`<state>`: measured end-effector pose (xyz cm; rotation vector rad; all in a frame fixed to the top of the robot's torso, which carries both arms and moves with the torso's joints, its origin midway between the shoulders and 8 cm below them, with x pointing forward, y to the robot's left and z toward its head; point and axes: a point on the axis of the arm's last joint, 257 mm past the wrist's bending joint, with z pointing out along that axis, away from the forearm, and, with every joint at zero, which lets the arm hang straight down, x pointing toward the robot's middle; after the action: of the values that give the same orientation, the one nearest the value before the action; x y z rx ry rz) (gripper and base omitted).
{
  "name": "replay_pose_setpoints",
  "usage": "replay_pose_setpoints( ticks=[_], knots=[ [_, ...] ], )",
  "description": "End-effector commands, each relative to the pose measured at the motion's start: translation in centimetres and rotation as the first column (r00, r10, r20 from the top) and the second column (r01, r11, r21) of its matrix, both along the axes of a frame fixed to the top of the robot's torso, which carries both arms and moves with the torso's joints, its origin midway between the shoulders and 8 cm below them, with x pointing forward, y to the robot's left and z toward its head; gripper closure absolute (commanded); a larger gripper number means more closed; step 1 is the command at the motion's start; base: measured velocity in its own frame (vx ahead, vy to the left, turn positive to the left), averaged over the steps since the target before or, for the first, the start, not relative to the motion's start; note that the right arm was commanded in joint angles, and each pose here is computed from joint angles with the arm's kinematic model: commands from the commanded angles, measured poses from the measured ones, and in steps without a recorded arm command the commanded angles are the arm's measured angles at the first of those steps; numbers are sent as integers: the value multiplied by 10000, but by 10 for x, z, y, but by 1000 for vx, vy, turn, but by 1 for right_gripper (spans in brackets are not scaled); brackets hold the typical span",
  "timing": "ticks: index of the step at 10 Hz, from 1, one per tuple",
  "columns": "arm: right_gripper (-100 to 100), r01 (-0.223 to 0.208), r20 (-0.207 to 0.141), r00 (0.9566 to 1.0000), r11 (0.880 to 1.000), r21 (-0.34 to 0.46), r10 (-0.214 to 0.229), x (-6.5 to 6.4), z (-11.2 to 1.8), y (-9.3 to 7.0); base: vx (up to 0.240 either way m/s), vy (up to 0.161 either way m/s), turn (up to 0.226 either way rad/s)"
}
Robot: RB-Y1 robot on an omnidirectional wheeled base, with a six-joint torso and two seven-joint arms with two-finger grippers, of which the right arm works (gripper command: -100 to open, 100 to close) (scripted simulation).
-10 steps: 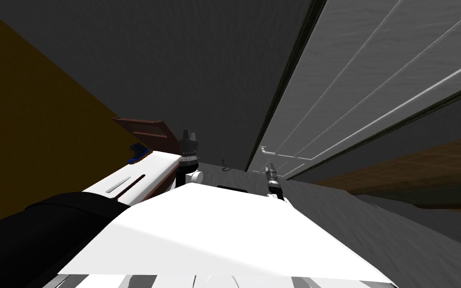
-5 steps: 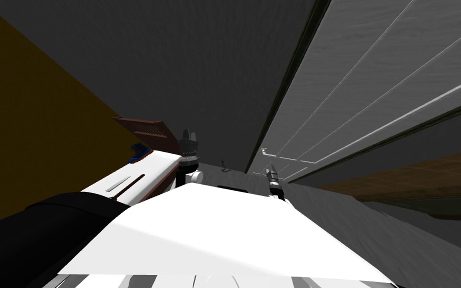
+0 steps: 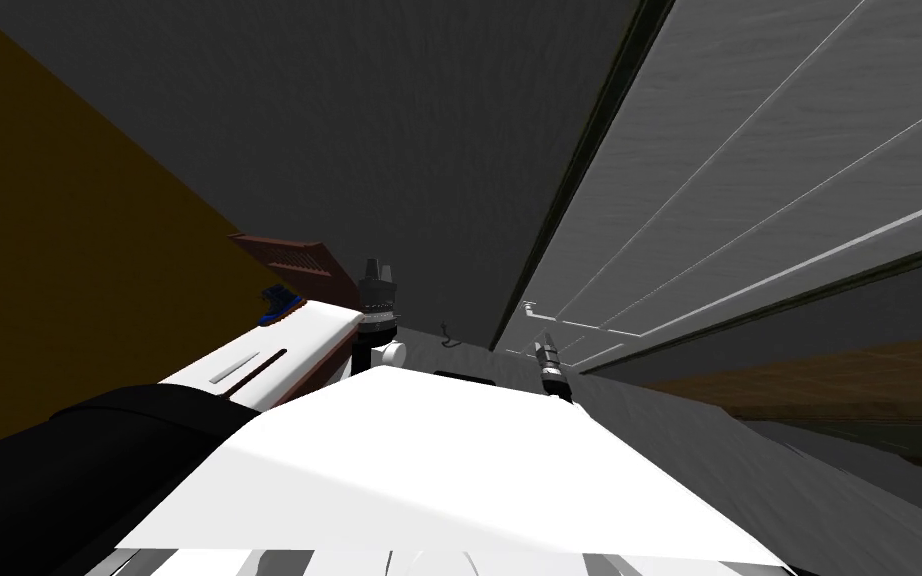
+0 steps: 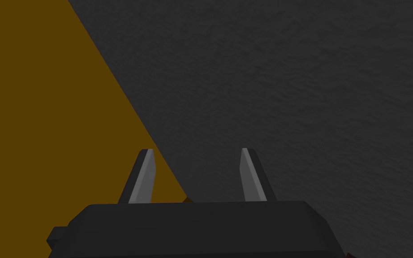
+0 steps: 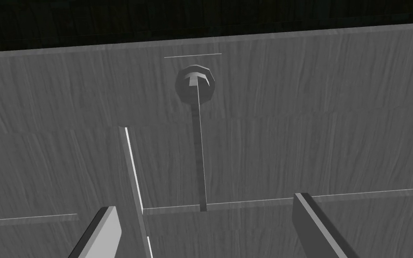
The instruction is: Pull the door open
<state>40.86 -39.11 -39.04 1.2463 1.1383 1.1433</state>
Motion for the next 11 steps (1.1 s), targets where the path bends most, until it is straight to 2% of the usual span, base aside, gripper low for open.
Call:
replay_pose_setpoints(
  ticks=[1,2,7,10,11],
  knots=[
    [-100,0,0,10000,10000,0,0,0,0,0,39,-18,9],
    [-100,186,-15,9998,9998,-5,-186,1,-1,-10,69,-11,146],
    [-100,671,-38,9977,9977,-9,-671,4,-2,-33,104,-19,107],
    [-100,971,-47,9953,9953,4,-971,5,-2,-47,88,-25,95],
    [-100,1185,-52,9929,9930,21,-1185,6,-2,-56,131,-50,158]
  ],
)
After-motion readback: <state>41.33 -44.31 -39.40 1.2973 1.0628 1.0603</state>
